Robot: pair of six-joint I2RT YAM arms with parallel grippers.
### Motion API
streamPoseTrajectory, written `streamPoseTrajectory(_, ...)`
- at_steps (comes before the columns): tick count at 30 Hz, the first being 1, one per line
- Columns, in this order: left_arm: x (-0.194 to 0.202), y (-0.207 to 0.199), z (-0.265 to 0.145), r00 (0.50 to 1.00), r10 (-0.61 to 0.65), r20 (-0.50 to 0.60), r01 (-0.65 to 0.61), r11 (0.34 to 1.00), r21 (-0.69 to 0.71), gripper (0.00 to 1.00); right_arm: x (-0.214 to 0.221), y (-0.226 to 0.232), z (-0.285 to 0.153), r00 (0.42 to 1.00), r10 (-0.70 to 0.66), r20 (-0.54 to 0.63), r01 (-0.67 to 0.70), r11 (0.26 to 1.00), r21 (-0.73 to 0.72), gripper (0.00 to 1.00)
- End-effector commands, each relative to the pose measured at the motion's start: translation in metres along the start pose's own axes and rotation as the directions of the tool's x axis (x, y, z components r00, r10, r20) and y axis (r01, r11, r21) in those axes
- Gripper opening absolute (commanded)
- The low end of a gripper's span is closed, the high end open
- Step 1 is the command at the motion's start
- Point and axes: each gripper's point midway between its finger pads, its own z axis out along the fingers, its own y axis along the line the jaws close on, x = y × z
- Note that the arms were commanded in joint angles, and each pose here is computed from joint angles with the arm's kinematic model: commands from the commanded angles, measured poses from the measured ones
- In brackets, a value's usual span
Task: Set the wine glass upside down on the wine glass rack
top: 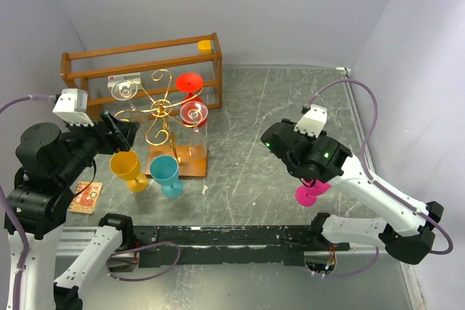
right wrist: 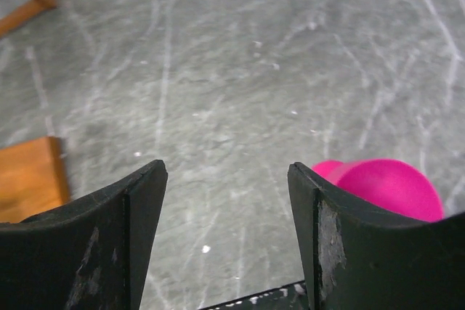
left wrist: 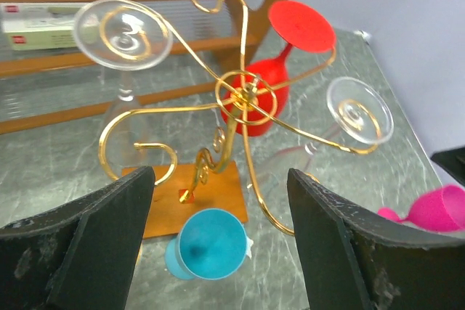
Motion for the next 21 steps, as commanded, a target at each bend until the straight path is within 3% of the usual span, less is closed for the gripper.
streamPoseTrajectory(1,0.008,-0.028,-0.004,0.997,0.079,-0.019,-0.074,0.981,0.178,0.84,0.013,-0.048,0.01,1.0,0.01,-0.011,-0.008,0.979,0.205,0.67)
streamPoseTrajectory(9,0.004,-0.057,-0.017,0.991,0.133,0.009,-0.128,0.934,0.332,0.84,0.054,-0.081,0.032,0.985,0.151,-0.081,-0.119,0.944,0.306,0.59)
streamPoseTrajectory(15,0.004,-0.065,-0.018,0.99,0.141,0.011,-0.135,0.917,0.374,0.84,0.077,-0.093,0.037,0.973,0.208,-0.097,-0.162,0.923,0.348,0.52)
streamPoseTrajectory(18,-0.01,-0.074,-0.016,0.994,0.1,0.045,-0.11,0.91,0.4,0.84,0.087,-0.092,0.044,0.966,0.241,-0.094,-0.196,0.919,0.343,0.49)
streamPoseTrajectory(21,-0.04,-0.09,-0.019,0.994,0.018,0.11,-0.065,0.897,0.437,0.83,0.088,-0.09,0.05,0.959,0.27,-0.079,-0.228,0.91,0.347,0.38)
